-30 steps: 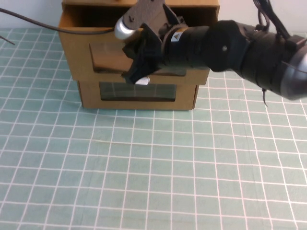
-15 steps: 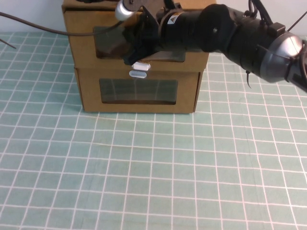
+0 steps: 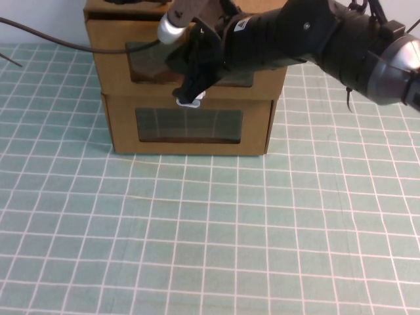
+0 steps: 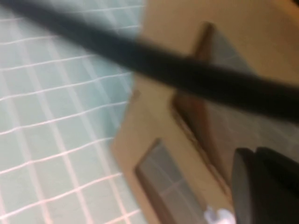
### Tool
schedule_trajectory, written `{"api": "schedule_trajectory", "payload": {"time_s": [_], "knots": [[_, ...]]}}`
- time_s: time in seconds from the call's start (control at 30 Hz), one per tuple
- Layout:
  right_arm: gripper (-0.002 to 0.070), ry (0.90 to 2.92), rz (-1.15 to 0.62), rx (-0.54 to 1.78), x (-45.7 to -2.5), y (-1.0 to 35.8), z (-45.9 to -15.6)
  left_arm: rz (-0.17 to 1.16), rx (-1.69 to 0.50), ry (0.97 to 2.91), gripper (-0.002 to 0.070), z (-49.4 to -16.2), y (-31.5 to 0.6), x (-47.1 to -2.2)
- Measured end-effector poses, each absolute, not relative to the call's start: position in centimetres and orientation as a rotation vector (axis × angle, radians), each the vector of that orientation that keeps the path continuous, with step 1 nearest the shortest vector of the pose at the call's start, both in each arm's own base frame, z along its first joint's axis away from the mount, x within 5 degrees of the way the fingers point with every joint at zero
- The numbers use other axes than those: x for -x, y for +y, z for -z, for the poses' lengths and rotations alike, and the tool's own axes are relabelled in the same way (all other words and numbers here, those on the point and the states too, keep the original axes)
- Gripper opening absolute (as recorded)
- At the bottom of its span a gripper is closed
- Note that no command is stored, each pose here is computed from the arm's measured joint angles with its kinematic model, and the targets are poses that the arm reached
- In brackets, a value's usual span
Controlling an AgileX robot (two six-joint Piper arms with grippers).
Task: Close the shoe box
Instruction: Close the shoe box with your right arm
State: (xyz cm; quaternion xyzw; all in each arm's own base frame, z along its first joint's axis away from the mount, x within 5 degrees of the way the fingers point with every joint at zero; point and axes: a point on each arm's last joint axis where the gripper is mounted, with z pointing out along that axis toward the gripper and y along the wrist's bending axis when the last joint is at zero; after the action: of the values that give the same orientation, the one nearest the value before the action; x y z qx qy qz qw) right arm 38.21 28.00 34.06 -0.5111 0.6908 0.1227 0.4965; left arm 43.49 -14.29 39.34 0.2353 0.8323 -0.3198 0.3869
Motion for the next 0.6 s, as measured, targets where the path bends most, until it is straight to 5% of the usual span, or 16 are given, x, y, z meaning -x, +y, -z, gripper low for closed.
{"api": "schedule_trajectory", "payload": {"time_s": [0.6], "knots": [[-0.0014,1.627,-0.334,1.039,-39.4,28.0,-34.8,0.813,-0.622,2.106,-0.0005,-39.4,-15.5,-43.2]]}}
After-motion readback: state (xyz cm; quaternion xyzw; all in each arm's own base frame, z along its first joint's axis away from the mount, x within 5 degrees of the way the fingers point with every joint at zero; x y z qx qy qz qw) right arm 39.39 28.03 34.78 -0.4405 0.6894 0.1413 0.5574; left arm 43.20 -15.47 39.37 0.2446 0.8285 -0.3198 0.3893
